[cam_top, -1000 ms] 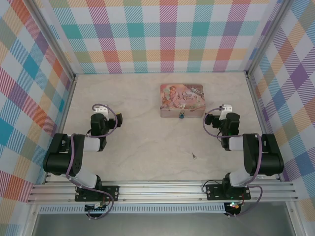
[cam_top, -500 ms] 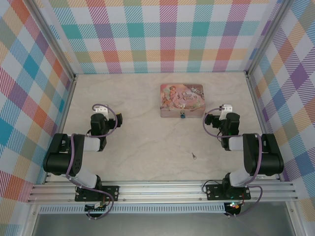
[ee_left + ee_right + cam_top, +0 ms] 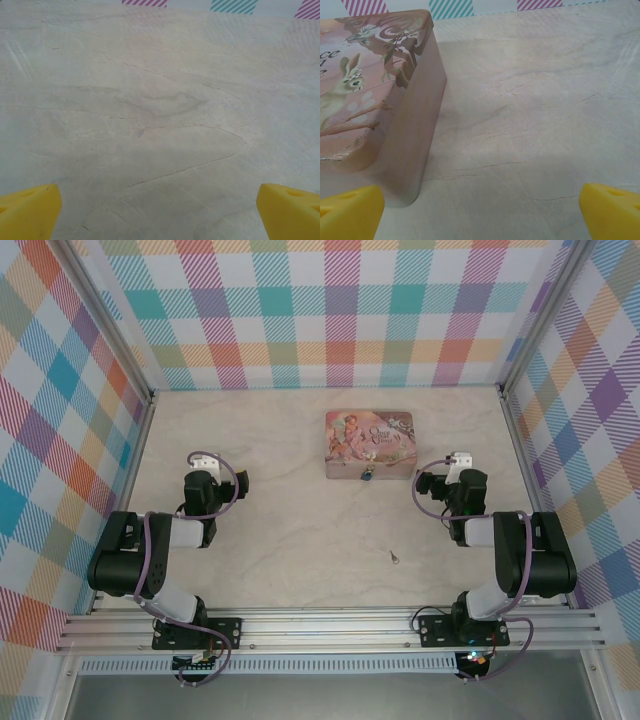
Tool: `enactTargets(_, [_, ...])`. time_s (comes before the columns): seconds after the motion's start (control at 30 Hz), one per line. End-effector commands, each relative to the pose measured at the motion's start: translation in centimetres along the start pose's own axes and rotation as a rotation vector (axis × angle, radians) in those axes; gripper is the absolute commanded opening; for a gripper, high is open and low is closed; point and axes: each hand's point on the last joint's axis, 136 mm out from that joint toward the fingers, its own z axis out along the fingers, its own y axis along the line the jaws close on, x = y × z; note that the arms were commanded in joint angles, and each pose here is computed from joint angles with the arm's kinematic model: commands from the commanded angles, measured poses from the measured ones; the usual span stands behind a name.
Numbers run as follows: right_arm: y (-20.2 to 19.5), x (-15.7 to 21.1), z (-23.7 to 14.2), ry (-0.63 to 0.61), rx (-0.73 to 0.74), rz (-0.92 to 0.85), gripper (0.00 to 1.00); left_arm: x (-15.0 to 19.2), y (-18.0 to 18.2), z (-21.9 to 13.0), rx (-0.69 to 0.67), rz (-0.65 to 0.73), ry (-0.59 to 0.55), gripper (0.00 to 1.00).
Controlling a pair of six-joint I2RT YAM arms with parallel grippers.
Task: Unlock a padlock with a key
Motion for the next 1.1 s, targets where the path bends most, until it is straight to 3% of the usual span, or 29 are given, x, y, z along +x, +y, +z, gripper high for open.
enactTargets(0.0, [0.6, -2.8, -0.9, -0.039, -0.015, -0.017, 1.0, -2.0, 0.6, -1.6, -0.035, -0.006, -0.036, 1.0])
enactTargets(0.2, [1.6, -6.3, -4.4, 0.021, -0.034, 0.093, 1.0, -7.3, 0.7, -5.9, -0.055, -0.1, -0.108, 1.0])
enactTargets(0.4, [4.0, -7.7, -7.9, 0.168, -0.128, 0.277, 1.0, -10.0, -1.7, -8.3, 0.04, -0.319, 0.079, 1.0])
enactTargets(0.6, [7.5, -6.5, -10.9, 0.299, -0.29, 0.448, 1.0, -9.1, -6.7, -9.2, 0.231, -0.477, 0.198, 1.0])
enactTargets(0.83, [6.8, -4.0, -10.7, 0.374, -0.243, 0.428, 1.0, -7.6, -12.0, -9.7, 0.379, -0.566, 0.24, 1.0])
enactTargets(1.07, [7.2, -3.6, -9.2, 0.41, -0.261, 0.455, 1.0, -6.2, -15.8, -9.0, 0.43, -0.539, 0.293, 1.0])
